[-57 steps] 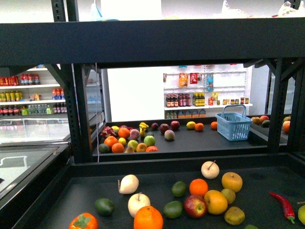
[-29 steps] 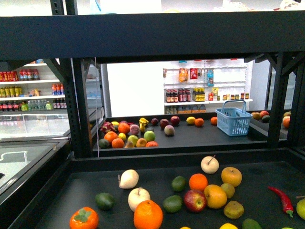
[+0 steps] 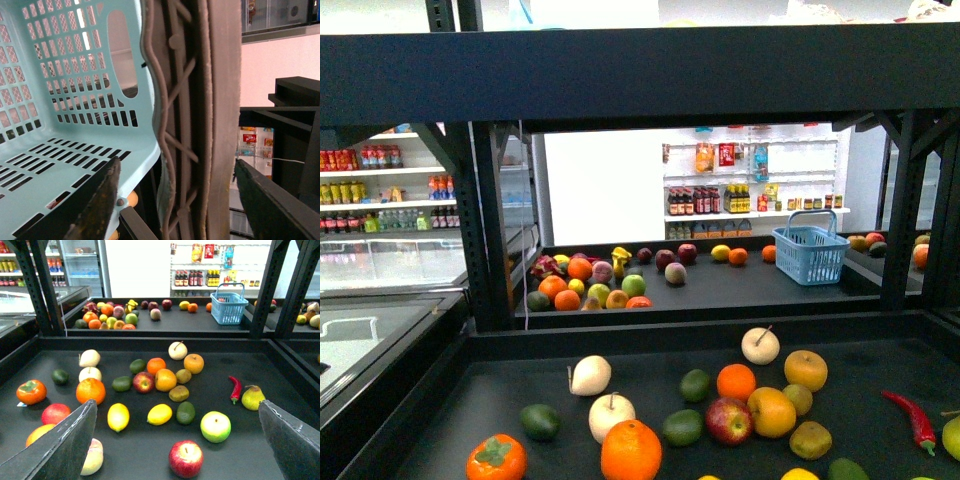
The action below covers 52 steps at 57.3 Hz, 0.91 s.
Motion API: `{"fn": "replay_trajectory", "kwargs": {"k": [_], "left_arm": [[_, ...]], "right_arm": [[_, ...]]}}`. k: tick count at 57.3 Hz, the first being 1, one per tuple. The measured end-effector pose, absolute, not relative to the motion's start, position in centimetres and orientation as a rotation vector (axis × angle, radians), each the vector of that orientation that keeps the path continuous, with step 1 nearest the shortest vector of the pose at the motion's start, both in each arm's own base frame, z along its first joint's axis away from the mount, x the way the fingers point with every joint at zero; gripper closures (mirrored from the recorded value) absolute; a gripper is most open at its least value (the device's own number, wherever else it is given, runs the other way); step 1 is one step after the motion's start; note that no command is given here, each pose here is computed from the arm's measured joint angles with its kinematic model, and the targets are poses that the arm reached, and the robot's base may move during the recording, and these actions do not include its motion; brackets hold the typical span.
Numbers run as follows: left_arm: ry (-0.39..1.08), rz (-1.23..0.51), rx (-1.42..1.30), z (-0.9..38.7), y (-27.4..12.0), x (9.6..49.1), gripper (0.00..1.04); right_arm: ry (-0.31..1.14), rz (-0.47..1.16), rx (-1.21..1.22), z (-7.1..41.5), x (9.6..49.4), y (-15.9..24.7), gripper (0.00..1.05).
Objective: Pick lemon from shelf
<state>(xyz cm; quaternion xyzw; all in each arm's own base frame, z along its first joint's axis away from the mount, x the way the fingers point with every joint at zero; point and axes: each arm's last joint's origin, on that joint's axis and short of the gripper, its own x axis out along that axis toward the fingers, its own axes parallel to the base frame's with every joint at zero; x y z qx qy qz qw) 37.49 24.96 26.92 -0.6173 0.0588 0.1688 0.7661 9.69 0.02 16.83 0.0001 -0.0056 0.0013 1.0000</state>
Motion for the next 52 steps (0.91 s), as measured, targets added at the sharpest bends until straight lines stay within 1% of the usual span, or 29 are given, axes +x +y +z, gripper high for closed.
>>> {"fn": "replay_trajectory", "kwargs": {"k": [10,15,20,26,32,37,42,46,49,52], "left_arm": [[0.112,0.353,-1.32,27.1,24.7,37.7,0.72],[0.11,0.356,-1.345,27.1,24.7,37.7,0.84],[0.125,0.335,-1.304,27.3,24.2,37.6,0.87],[0.148,0.305,-1.247,27.7,23.3,37.0,0.88],[0.172,0.258,-1.204,28.6,21.9,36.0,0.89],[0.184,0.193,-1.155,30.1,20.0,34.6,0.89],[0.206,0.118,-1.11,31.6,17.6,33.1,0.9],[0.249,0.024,-1.05,32.8,14.2,31.6,0.9],[0.276,-0.024,-1.025,33.1,12.3,31.0,0.9],[0.33,-0.106,-0.995,33.0,9.2,30.4,0.9]], "right_arm": [[-0.011,0.003,0.0,16.8,9.7,0.0,0.07],[-0.011,0.002,0.0,16.8,9.7,0.0,0.07],[-0.011,0.002,0.0,16.8,9.7,0.0,0.07],[-0.011,0.003,0.0,16.8,9.7,0.0,0.07],[-0.011,0.002,0.0,16.8,9.7,0.0,0.07],[-0.011,0.002,0.0,16.8,9.7,0.0,0.07],[-0.011,0.003,0.0,16.8,9.7,0.0,0.07],[-0.011,0.002,0.0,16.8,9.7,0.0,0.07],[-0.011,0.002,0.0,16.8,9.7,0.0,0.07],[-0.011,0.002,0.0,16.8,9.7,0.0,0.07]]}}
